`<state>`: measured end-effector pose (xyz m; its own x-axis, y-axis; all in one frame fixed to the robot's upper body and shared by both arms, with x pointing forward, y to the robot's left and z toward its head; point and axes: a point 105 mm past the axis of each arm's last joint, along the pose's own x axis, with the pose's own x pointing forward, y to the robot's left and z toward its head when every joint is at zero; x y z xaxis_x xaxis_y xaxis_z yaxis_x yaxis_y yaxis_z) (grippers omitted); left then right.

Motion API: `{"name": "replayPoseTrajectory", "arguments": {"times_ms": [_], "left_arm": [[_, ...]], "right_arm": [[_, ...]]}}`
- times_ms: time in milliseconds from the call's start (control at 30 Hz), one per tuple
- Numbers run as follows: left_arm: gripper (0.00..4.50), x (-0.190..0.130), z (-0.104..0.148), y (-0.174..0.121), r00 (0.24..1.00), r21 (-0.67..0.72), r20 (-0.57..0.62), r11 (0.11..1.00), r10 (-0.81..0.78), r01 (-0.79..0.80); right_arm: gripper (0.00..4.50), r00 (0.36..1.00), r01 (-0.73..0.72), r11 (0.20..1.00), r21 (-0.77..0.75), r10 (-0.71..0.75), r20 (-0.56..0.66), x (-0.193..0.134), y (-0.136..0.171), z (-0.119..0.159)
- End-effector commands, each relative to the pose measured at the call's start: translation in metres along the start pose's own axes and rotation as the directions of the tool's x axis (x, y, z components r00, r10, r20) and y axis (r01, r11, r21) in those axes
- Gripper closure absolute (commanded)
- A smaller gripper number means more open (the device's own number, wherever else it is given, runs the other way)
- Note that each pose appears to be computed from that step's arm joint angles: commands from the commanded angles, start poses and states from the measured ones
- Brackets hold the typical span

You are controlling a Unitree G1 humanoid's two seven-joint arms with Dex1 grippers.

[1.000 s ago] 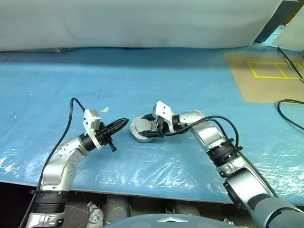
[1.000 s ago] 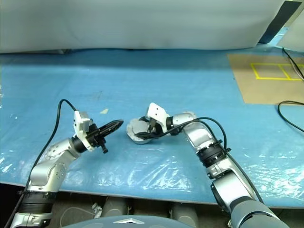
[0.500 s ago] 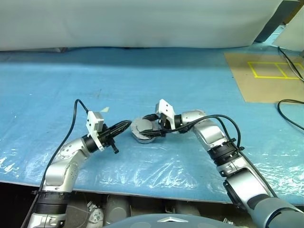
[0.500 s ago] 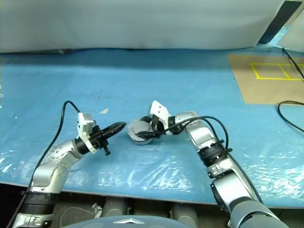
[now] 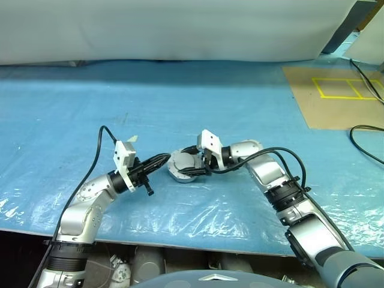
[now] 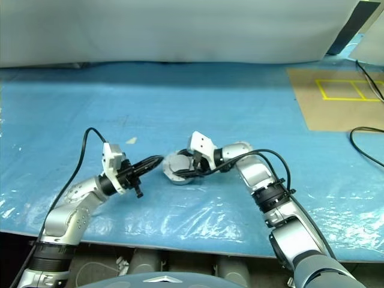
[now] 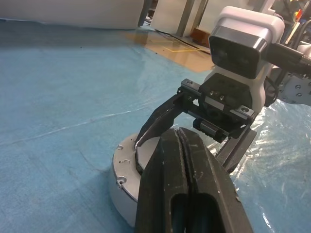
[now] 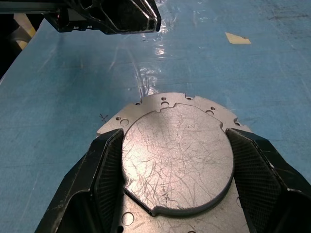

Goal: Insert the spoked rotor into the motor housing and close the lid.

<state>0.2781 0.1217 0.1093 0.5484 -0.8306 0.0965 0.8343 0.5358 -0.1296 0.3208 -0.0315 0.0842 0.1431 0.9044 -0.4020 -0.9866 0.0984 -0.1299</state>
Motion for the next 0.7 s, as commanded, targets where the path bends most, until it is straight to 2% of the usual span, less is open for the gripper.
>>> {"name": "replayPoseTrajectory", "arguments": {"times_ms": [33,267,433,600,700], "left_arm": [[4.50,0.004,0.008,-0.007,0.999,0.020,0.030,1.000,-0.022,0.022],[4.50,0.009,0.007,-0.011,0.998,0.010,0.033,0.999,-0.047,0.047],[4.50,0.014,0.005,-0.015,0.996,-0.006,0.025,0.997,-0.081,0.081],[4.50,0.020,-0.011,-0.019,0.991,-0.014,-0.053,0.992,-0.125,0.125],[4.50,0.024,-0.006,-0.016,0.992,-0.012,-0.035,0.992,-0.124,0.123]], "right_arm": [[1.52,0.982,0.015,0.997,0.082,0.001,-0.189,-0.009,0.003,-0.057],[1.52,0.960,-0.049,0.998,0.044,0.059,-0.273,-0.009,0.017,-0.080],[1.52,0.973,-0.022,0.987,0.156,0.057,-0.224,-0.009,0.015,-0.077],[1.52,0.978,-0.012,0.969,0.248,0.064,-0.200,-0.016,0.011,-0.073],[1.52,0.996,-0.004,0.943,0.332,0.034,-0.084,-0.021,0.000,-0.049]]}}
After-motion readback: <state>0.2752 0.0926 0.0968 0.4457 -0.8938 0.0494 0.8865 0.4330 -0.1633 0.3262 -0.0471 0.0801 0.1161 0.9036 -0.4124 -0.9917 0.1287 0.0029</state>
